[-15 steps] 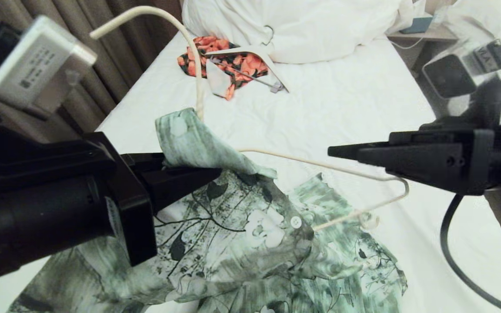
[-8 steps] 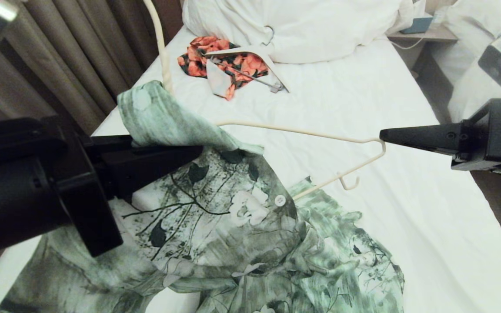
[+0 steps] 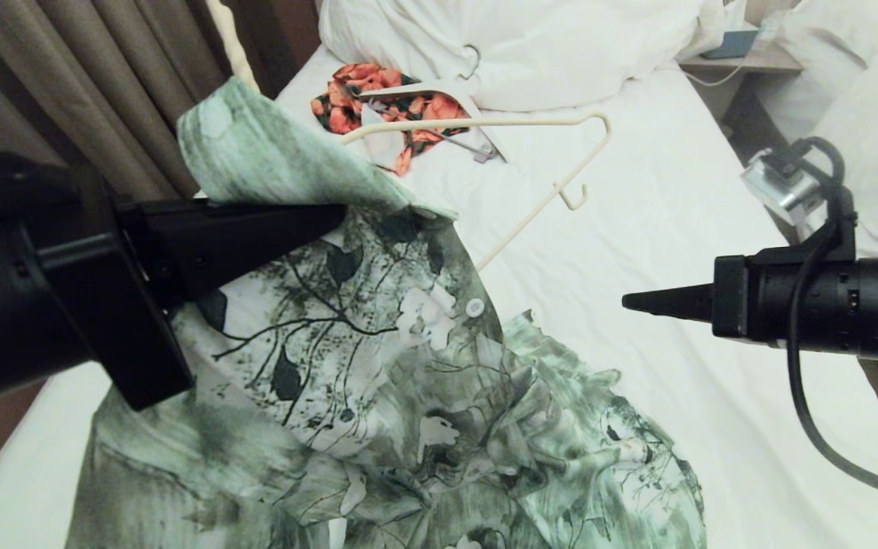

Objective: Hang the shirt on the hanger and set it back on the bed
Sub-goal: Hook the other side of the shirt onto the hanger

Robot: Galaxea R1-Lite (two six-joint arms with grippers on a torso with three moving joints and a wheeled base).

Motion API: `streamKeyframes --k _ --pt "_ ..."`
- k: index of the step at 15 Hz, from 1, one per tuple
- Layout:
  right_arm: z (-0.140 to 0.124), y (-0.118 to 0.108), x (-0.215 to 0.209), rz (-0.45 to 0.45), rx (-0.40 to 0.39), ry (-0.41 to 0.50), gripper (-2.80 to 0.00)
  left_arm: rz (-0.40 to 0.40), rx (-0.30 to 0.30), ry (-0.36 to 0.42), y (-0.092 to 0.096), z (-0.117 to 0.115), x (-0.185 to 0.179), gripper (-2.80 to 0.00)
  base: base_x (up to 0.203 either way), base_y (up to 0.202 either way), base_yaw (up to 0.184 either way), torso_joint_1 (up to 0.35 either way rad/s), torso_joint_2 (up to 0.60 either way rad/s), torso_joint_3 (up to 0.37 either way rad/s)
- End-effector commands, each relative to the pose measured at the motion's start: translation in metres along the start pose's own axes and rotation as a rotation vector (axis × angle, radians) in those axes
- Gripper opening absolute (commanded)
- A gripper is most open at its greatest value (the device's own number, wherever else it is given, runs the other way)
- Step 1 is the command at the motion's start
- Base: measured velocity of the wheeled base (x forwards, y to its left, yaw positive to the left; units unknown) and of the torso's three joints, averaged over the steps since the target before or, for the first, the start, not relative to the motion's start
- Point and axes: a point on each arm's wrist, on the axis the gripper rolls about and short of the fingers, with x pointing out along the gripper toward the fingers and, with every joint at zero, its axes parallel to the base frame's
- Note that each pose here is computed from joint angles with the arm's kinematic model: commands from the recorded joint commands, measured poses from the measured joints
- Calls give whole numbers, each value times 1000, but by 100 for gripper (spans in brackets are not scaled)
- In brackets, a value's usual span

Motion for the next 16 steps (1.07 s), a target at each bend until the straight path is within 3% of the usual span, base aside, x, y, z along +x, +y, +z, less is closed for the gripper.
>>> streamKeyframes --k 1,6,12,16 --pt "-4 -7 21 -18 19 39 -280 -13 3 23 -2 -3 9 -280 0 0 0 0 0 0" --pt "-4 12 58 90 122 26 -280 -24 -37 48 -6 -8 25 -280 0 0 0 0 0 0" --pt "-21 21 107 107 124 124 -280 -16 -42 26 -4 -3 22 -280 0 0 0 0 0 0" --pt "-20 28 110 127 112 121 -280 -14 -45 11 -3 1 18 -280 0 0 0 0 0 0"
